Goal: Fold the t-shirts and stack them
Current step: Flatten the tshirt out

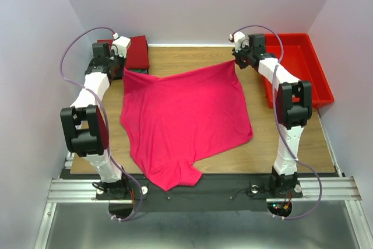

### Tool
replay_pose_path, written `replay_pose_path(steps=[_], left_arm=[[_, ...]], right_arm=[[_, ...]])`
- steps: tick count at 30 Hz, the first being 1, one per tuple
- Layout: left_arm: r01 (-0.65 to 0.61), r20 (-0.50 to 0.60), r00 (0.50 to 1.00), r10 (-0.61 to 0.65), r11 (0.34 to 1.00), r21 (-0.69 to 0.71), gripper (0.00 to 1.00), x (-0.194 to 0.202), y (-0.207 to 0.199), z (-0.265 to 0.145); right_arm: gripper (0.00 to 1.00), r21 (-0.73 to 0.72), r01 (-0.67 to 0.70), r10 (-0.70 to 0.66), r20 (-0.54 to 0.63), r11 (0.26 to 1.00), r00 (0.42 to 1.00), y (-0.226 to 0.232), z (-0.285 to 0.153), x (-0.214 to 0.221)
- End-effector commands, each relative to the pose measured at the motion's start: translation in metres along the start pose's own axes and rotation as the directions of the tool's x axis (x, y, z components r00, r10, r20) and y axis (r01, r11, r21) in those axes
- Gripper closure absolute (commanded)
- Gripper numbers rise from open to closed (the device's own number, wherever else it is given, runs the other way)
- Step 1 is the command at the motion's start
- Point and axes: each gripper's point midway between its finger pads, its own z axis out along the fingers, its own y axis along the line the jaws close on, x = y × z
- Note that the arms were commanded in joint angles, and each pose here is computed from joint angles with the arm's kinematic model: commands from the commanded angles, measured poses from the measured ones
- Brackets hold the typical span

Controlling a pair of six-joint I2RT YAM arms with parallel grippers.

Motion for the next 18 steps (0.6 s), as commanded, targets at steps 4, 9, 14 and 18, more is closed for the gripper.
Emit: replay_pose_path(steps=[4,9,14,18], left_arm=[[-0.095,0.058,0.994,0.091,0.993,0.071,1.0,-0.015,-0.019,-0.045],[-0.059,-0.014,0.998,0.061,0.994,0.095,1.0,0.014,-0.031,-0.04],[-0.012,-0.031,0.999,0.013,0.999,0.046,1.0,0.012,-0.019,-0.02],[0.014,-0.008,1.0,-0.014,1.0,-0.023,1.0,-0.005,0.001,0.001]], right_arm=[[0.99,0.019,0.088,-0.089,0.058,0.996,0.994,0.0,-0.027,-0.022],[0.99,0.0,0.059,-0.059,0.015,0.998,0.998,0.005,-0.014,-0.005],[0.99,0.024,0.025,-0.026,0.034,0.999,0.999,-0.004,0.003,-0.017],[0.99,0.061,-0.027,0.023,0.065,0.998,0.998,-0.017,0.023,-0.033]])
